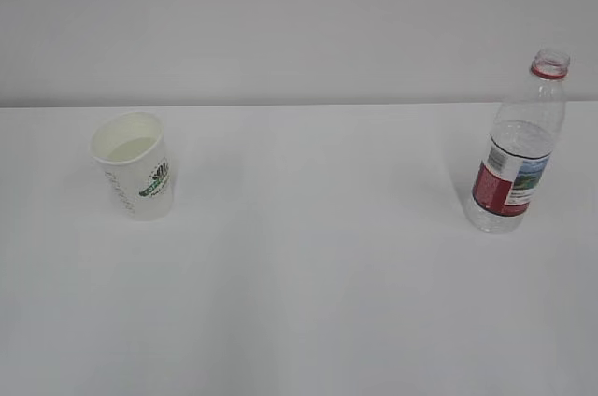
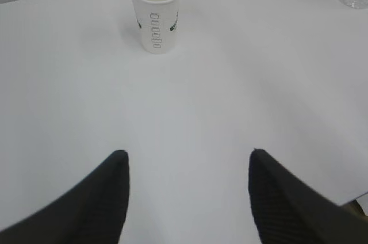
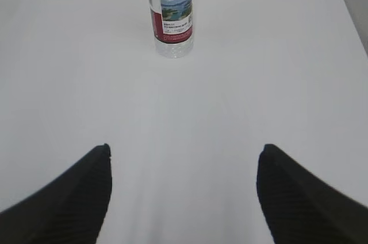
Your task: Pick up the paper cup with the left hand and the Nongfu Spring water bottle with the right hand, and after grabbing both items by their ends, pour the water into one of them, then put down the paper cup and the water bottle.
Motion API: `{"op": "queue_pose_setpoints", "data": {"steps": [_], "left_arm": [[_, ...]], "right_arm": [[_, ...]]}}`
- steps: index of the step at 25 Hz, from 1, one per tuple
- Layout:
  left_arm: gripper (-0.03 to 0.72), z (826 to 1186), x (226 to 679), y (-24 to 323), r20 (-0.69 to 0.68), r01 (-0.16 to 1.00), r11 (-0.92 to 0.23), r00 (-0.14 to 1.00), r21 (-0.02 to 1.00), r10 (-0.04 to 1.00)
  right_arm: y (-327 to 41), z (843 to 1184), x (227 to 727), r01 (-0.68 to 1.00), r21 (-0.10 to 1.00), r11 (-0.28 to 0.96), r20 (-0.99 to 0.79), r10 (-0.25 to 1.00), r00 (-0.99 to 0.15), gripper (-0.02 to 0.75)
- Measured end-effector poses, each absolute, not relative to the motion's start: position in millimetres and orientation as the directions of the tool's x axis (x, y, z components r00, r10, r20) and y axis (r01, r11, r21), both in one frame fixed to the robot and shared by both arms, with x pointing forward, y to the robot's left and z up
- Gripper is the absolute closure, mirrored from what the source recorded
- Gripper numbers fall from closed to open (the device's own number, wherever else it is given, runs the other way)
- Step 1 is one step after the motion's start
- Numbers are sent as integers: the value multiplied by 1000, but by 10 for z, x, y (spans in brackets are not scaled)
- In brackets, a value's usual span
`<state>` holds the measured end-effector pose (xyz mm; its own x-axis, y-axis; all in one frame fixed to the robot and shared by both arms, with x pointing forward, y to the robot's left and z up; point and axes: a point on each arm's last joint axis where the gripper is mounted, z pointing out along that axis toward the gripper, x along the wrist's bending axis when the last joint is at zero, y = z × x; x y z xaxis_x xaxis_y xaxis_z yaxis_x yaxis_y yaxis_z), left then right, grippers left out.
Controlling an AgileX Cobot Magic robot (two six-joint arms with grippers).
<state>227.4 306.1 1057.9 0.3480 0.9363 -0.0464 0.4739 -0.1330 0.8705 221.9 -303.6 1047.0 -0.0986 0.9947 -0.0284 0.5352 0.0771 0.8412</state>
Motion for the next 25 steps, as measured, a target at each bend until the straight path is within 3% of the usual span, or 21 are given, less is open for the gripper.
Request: {"op": "queue_pose_setpoints", "data": {"steps": [25], "left_arm": [[232, 10548, 2304, 3049, -47, 470, -131, 348, 873, 936]], "right_arm": [[-3028, 10436, 2270, 519, 852, 76, -28, 995, -100, 148]]}}
